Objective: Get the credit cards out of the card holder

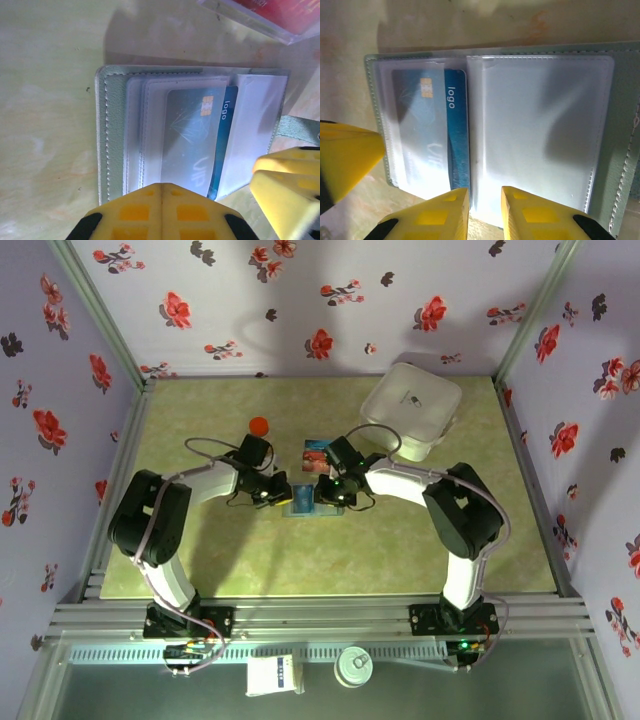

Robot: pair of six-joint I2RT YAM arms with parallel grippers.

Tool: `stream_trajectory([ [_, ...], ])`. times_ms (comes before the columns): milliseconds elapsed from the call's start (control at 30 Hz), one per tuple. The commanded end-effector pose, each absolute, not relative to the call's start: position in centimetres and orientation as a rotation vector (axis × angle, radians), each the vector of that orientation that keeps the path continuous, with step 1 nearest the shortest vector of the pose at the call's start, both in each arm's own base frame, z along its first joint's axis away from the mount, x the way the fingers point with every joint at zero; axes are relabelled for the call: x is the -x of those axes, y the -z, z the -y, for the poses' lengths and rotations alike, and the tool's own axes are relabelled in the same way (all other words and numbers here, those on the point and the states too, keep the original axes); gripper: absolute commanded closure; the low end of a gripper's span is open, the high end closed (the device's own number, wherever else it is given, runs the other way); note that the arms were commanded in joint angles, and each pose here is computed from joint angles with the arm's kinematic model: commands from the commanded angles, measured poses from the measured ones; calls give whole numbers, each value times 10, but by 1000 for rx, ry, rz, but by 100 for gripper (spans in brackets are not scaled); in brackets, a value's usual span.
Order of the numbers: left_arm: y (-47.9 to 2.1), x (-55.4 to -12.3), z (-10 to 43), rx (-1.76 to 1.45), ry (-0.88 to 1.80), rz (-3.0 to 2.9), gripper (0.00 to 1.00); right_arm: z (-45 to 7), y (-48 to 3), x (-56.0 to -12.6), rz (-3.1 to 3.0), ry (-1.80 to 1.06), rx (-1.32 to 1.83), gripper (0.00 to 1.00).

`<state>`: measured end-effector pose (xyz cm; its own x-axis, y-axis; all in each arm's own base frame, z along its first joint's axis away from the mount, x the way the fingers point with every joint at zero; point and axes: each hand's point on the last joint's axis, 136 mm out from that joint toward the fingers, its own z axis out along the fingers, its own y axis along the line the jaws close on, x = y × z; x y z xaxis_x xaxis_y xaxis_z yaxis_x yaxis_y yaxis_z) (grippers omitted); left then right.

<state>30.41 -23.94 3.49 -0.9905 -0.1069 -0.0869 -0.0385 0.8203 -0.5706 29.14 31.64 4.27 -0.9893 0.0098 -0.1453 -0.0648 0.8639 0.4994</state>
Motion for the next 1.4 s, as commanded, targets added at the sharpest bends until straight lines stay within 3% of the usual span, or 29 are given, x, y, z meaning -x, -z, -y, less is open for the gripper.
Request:
stream_trajectory([
  [0,-36,-308,249,117,945,-2884,100,-316,-56,-294,-2873,-790,22,76],
  [1367,-13,-297,234,136,805,-2978,100,-339,-29,-308,-2895,-937,9,75],
])
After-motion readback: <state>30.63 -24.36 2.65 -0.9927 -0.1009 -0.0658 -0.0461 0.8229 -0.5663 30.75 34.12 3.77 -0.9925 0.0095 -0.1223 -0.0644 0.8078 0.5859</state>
